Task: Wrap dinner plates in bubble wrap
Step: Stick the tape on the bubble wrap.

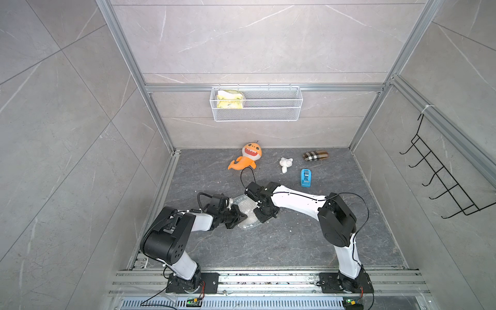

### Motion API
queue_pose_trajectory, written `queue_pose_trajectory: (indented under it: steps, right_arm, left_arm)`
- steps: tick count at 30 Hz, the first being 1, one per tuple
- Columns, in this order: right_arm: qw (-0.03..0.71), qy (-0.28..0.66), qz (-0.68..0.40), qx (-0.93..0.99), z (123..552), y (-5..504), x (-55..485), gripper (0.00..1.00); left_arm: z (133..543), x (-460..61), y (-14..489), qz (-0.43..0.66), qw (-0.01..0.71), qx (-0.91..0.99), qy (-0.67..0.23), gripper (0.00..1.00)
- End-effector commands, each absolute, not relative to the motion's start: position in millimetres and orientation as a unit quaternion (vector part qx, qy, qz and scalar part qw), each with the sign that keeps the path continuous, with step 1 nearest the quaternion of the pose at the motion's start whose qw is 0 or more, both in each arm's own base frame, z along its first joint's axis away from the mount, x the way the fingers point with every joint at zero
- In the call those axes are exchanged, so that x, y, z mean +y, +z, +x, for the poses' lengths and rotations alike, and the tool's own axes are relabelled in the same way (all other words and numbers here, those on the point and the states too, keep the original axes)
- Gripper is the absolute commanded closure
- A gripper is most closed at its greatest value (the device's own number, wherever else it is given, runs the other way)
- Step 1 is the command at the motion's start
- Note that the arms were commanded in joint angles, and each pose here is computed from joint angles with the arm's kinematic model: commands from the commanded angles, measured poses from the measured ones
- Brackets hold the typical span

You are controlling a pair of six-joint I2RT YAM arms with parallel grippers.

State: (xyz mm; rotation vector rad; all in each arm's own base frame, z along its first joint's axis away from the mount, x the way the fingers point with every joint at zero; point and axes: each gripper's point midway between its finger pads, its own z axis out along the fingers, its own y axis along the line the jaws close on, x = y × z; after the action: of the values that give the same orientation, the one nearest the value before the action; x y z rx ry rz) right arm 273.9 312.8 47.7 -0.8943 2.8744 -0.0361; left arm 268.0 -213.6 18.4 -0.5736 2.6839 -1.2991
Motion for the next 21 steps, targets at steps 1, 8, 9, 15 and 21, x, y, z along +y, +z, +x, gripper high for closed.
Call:
queue_pose_trajectory:
  steps: [1, 8, 9, 15, 21]
  right_arm:
    - [0.079, 0.006, -0.306, 0.949, 278.8, 61.5, 324.3, 0.59]
    - [0.059, -0.009, -0.310, 0.949, 273.3, 32.0, 317.1, 0.58]
    - [0.057, -0.010, -0.310, 0.949, 272.5, 26.6, 316.0, 0.58]
    - [0.042, -0.026, -0.308, 0.950, 268.7, 7.6, 307.5, 0.59]
    - [0.031, -0.039, -0.308, 0.950, 266.5, -0.8, 302.4, 0.59]
  left_arm:
    - [204.7, -164.3, -50.6, -0.274, -0.039, 0.922, -0.270, 0.95]
    - [205.3, -164.5, -48.0, -0.275, -0.038, 0.922, -0.271, 0.95]
    - [205.8, -164.8, -46.7, -0.276, -0.038, 0.921, -0.272, 0.95]
    - [208.8, -166.9, -34.4, -0.275, -0.030, 0.919, -0.282, 0.94]
    - [215.0, -172.3, -13.8, -0.274, -0.020, 0.912, -0.304, 0.91]
